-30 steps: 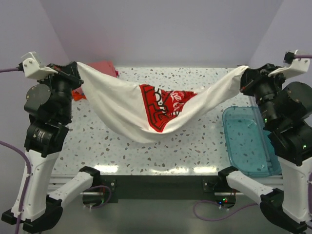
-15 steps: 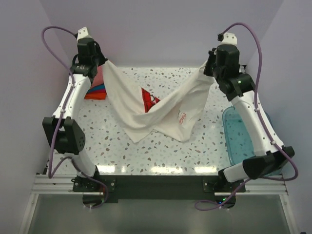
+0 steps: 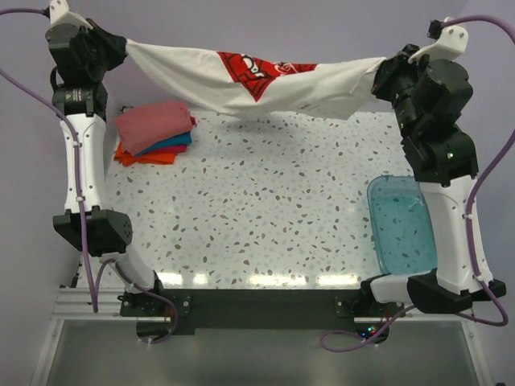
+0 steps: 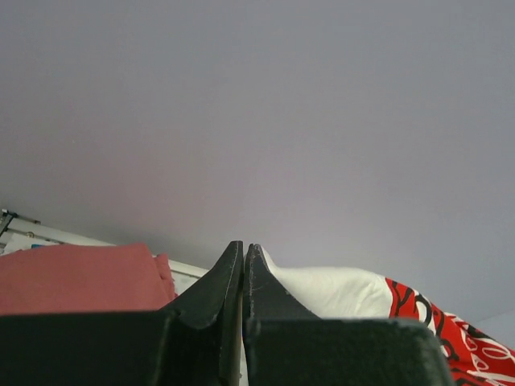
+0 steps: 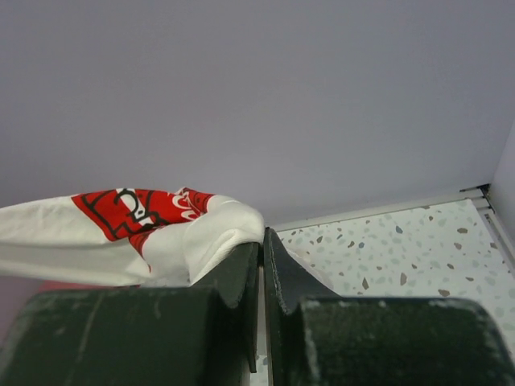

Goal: Fold and stack the t-shirts
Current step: Flatten the tshirt out

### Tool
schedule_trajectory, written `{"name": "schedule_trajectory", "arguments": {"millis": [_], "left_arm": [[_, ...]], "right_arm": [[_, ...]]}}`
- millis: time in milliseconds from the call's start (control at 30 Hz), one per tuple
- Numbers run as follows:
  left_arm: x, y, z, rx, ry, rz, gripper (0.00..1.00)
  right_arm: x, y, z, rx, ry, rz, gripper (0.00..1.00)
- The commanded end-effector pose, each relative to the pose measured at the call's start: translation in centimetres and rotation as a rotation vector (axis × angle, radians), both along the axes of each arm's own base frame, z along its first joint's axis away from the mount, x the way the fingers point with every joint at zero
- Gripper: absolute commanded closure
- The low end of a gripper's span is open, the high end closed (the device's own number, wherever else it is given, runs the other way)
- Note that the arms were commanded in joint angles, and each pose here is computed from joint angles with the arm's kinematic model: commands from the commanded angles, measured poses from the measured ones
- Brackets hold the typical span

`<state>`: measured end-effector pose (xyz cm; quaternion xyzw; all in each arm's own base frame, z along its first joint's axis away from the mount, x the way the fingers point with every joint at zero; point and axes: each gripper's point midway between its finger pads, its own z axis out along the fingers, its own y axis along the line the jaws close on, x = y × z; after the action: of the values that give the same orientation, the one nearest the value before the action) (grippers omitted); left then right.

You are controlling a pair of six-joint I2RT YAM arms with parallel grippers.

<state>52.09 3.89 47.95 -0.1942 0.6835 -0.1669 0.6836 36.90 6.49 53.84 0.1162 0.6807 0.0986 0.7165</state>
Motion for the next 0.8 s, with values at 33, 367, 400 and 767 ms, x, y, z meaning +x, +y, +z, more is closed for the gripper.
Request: {"name": "schedule_trajectory", "arguments": {"millis": [33, 367, 400, 767], "left_arm": [[-1.5, -0.1, 1.3, -0.021, -0.014, -0.068, 1.0], [5.0, -1.4, -11.0, -0.138, 0.207, -0.195, 1.0], [5.5, -2.5, -12.5, -0.123, 0.237, -0.211, 0.98], [-4.3, -8.9, -21.0, -0.059, 0.38, 0.021, 0.21]], "right_arm": [[-0.7, -0.5, -1.2, 0.018, 0.008, -0.021, 1.0], [2.1, -0.3, -13.8, -0.032, 0.255, -0.059, 1.0], [2.6, -0.1, -16.7, -0.038, 0.313, -0.062, 1.0], [0.4, 2.2, -34.0, 0.008, 0.632, 0.039, 1.0]]}}
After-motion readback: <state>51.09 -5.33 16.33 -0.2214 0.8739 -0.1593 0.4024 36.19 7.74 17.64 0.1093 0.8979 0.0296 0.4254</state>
